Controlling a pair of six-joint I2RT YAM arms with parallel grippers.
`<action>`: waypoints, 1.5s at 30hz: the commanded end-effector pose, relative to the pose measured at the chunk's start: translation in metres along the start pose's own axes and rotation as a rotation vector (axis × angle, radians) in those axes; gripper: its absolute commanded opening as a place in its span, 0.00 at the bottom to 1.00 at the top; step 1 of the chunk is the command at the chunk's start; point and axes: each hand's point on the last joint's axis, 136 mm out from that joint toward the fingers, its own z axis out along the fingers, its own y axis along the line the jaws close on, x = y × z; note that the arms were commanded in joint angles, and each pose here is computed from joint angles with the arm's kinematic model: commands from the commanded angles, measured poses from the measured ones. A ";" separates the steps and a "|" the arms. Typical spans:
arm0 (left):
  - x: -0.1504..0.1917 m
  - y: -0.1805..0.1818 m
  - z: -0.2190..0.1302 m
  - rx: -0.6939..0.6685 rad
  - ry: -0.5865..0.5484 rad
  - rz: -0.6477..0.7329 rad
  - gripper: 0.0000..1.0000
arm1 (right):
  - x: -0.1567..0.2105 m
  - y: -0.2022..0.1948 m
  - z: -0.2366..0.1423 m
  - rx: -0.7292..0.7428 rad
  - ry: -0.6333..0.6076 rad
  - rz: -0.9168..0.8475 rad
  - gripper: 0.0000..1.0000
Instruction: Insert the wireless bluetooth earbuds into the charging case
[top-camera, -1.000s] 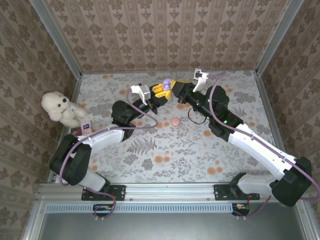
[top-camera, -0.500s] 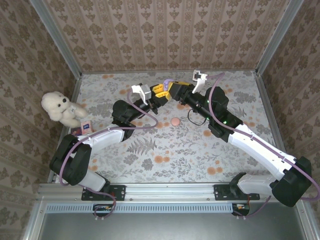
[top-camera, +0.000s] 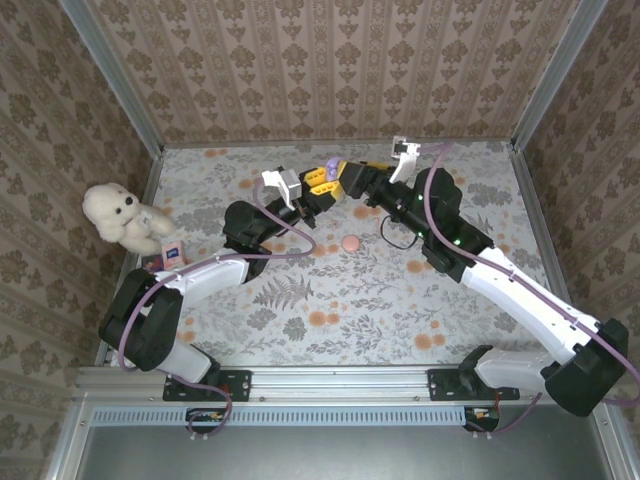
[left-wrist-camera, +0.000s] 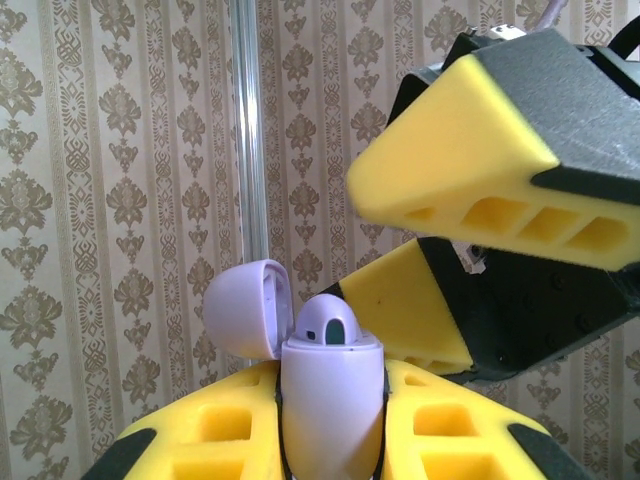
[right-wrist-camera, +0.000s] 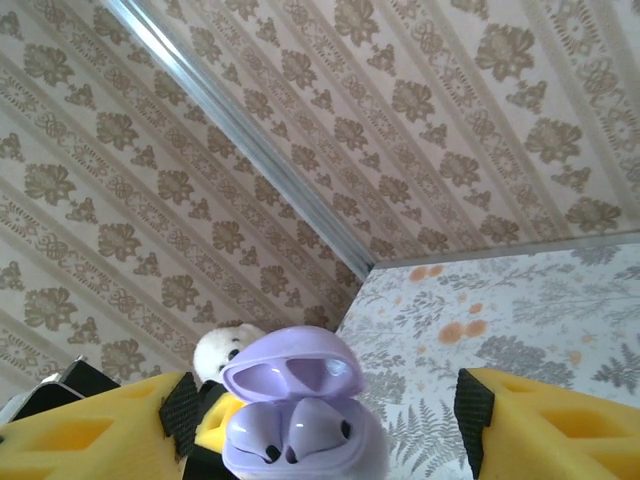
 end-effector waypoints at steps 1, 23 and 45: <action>-0.021 -0.010 0.000 0.034 -0.061 0.056 0.00 | -0.038 0.001 -0.024 0.062 -0.056 -0.004 0.72; 0.023 -0.036 -0.015 0.177 0.060 -0.049 0.00 | 0.040 -0.091 0.065 0.315 0.639 0.042 0.62; 0.048 -0.004 -0.011 0.062 0.091 -0.126 0.00 | 0.057 -0.103 0.003 0.497 0.525 -0.005 0.67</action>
